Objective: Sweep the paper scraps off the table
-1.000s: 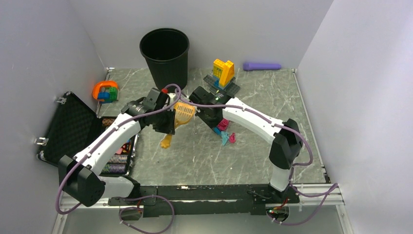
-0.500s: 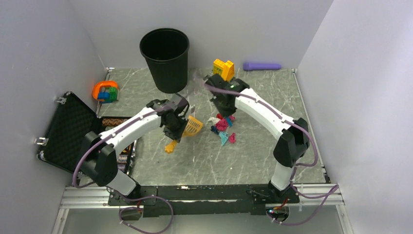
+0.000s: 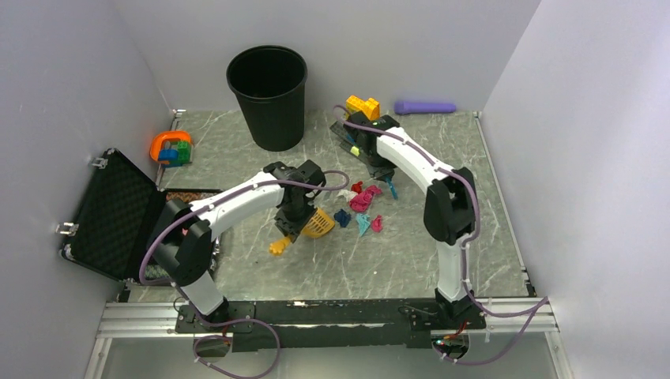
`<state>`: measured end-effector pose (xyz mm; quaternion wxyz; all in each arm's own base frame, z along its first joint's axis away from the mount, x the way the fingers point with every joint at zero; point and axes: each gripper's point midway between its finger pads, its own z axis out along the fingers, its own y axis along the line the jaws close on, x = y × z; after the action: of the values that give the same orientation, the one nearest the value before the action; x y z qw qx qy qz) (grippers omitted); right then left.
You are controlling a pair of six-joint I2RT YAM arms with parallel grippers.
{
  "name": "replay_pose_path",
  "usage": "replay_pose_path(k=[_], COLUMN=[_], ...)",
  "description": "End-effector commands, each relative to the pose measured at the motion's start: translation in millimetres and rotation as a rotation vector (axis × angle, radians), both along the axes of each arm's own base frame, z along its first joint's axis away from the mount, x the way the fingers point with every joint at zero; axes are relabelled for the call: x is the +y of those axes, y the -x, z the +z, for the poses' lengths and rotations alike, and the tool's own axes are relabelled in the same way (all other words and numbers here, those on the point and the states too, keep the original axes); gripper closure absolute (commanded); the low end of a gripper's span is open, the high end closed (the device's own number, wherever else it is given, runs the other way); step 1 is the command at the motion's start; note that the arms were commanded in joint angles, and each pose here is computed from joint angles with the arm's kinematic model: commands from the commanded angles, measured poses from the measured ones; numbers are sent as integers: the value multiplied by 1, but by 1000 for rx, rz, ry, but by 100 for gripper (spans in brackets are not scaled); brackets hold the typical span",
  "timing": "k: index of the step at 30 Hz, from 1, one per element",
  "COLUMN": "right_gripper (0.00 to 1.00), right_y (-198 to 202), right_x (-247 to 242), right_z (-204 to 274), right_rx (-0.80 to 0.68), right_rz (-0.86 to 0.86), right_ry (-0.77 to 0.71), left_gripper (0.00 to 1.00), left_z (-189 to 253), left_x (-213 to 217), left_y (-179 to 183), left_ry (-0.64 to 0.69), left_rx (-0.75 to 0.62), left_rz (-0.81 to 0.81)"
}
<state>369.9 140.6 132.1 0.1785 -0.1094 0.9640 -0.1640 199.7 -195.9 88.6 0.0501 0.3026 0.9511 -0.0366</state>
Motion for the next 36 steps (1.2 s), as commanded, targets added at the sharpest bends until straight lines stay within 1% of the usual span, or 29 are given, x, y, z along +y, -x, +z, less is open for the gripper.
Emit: replay_pose_path(k=[1, 6, 8, 12, 16, 20, 26, 30, 36], right_gripper=[100, 100, 100, 100, 100, 100, 100, 100, 100], right_y=[-12, -17, -17, -11, 7, 28, 61, 74, 69], right_x=[10, 21, 28, 56, 90, 125, 160, 171, 157], right_z=[-8, -21, -24, -26, -26, -17, -2, 9, 21], right_rx=[11, 79, 83, 107, 181, 224, 249, 260, 197], right_rz=[39, 109, 142, 231, 339, 456, 606, 632, 605], right_ry=[-6, 2, -19, -161, -341, -506, -633, -695, -635], left_gripper=[100, 100, 100, 100, 100, 100, 100, 100, 100], left_z=[6, 1, 1, -1, -3, -3, -1, -5, -13], left_x=[-16, -28, -32, -39, -46, -51, -61, -59, -55], left_y=[-9, -18, -20, -22, -26, -34, -49, -55, -52], left_ry=[24, 20, 20, 30, 41, 55, 105, 84, 93], left_rx=[7, 39, 52, 69, 81, 89, 97, 77, 49], left_rz=[-8, -25, -36, -47, -53, -40, -15, -23, -9])
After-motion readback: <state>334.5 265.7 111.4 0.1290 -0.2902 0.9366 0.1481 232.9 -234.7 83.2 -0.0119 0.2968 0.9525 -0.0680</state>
